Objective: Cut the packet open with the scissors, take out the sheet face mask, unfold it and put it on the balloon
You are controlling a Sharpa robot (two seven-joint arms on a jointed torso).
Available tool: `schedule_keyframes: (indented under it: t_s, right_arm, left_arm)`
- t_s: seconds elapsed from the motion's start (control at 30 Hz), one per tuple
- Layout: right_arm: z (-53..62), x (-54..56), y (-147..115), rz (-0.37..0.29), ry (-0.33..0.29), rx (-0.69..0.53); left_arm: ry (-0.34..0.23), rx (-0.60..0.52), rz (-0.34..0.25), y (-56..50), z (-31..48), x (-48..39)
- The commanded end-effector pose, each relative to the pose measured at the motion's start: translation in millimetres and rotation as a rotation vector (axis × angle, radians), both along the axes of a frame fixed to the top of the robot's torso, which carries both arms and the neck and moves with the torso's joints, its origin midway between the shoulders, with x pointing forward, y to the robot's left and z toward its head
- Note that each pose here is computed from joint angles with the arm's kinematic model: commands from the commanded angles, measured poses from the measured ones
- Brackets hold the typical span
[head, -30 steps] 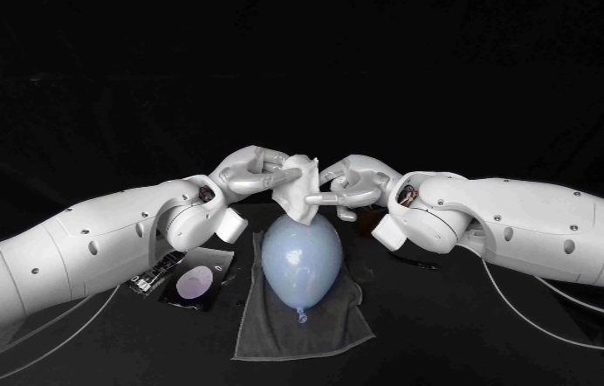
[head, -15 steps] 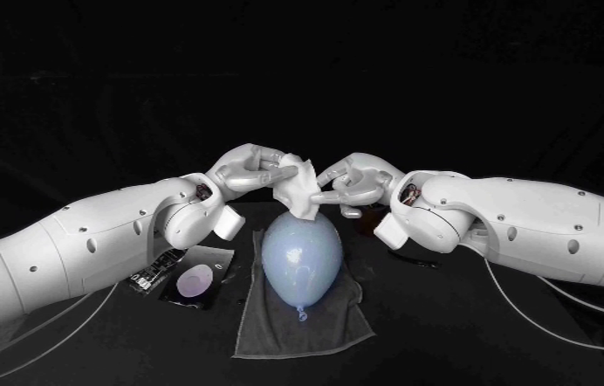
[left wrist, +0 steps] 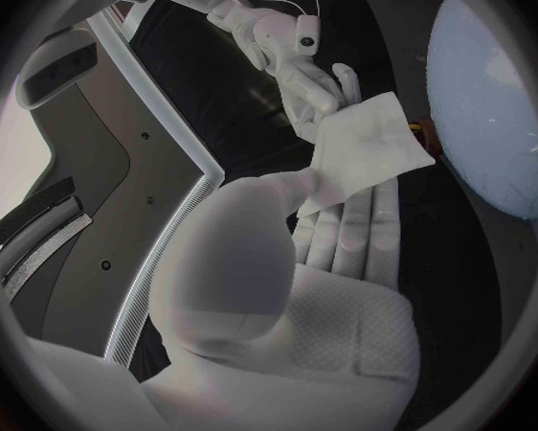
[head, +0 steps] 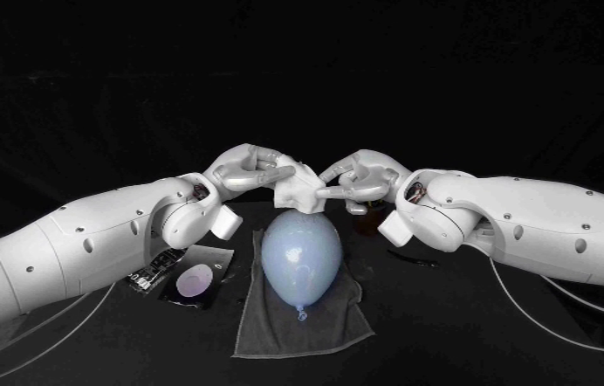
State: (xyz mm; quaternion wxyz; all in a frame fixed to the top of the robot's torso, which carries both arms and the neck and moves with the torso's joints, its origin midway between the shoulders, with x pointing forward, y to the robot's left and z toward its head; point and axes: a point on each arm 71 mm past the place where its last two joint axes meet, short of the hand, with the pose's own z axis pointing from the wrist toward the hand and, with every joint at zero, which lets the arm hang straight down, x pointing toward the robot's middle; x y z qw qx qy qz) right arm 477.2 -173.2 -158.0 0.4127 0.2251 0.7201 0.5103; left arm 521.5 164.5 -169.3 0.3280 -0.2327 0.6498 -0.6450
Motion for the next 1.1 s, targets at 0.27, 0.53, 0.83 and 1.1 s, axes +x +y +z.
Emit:
schedule_keyframes:
  t_s: [0.27, 0.53, 0.83, 1.1]
  right_arm:
    - [0.0, -0.1, -2.3, -0.011, 0.008, 0.025]
    - [-1.3, 0.5, -5.6, -0.027, 0.028, 0.040]
    - [-4.6, -0.3, -7.6, -0.030, 0.060, 0.059]
    - [-5.8, -0.7, -9.7, -0.030, 0.079, 0.074]
  left_arm:
    - [-0.005, -0.010, 0.009, 1.6, 2.0, 1.2]
    - [-0.009, -0.014, 0.015, 2.4, 2.4, 1.5]
    - [-0.012, -0.035, 0.013, 2.7, 3.6, 1.2]
    - [-0.003, -0.055, -0.024, 0.9, 4.1, -0.9]
